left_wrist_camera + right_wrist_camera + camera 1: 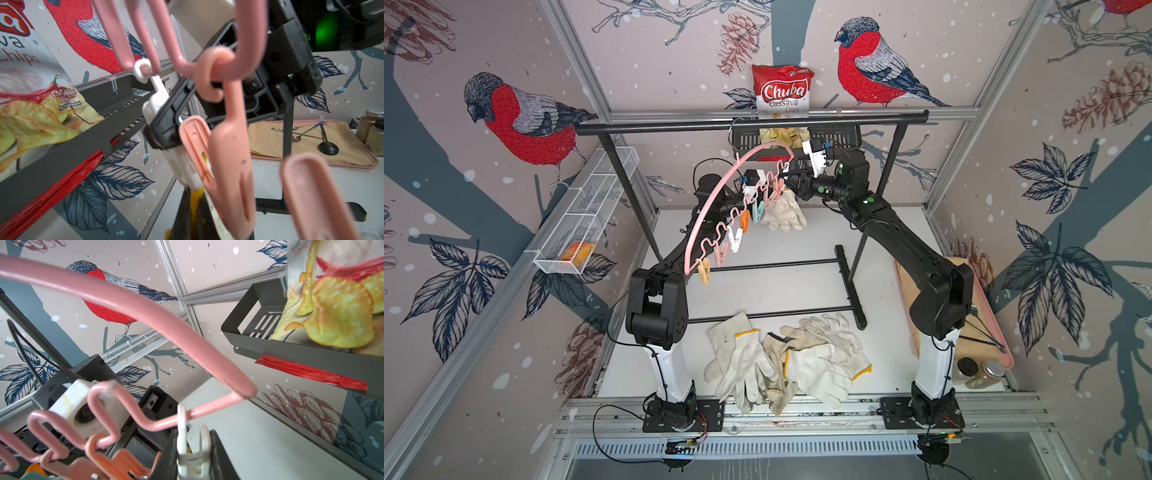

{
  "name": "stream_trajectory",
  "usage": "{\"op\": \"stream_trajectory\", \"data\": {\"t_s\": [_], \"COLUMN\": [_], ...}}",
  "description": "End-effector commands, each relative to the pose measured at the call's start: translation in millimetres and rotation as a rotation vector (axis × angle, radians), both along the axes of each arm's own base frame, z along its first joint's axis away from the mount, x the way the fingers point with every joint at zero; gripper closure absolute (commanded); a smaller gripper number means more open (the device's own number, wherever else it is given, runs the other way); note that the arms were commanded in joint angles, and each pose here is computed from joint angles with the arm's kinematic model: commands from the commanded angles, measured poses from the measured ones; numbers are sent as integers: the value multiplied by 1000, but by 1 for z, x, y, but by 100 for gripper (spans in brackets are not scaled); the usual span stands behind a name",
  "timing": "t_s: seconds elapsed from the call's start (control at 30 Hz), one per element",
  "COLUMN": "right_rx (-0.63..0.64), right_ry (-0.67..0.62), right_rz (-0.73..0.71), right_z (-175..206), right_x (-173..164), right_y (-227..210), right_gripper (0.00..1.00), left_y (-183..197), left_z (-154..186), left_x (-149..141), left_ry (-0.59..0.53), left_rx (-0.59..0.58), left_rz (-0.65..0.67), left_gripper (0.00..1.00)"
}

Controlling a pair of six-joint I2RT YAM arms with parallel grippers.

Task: Clip the gloves onto a hanger to dry
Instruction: Clamp the glove onto the hanger.

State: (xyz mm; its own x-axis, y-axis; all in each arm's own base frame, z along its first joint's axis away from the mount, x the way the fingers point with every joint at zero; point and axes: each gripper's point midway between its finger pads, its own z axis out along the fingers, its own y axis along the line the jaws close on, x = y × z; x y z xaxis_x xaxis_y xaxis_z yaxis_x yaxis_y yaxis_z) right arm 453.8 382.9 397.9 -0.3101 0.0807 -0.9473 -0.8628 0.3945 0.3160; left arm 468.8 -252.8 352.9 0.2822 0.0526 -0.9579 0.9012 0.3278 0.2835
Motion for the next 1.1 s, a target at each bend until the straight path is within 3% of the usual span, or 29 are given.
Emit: {"op": "stream_trajectory", "data": {"t_s": [0.0,1.07], "right_rx": [4,-38], "right_ry": [-30,-29], "right_rz": [8,-4], "right_z": [7,-6], "right_x": [-4,0], "right_y": [-1,-5], "right_gripper": [87,90], "left_y": [-1,5], "left_z": [8,29], "left_x": [-1,-14], "left_ry": [-40,-83], "left_rx": [-3,8], "left_rz": [-4,-1], "left_gripper": [100,100]}}
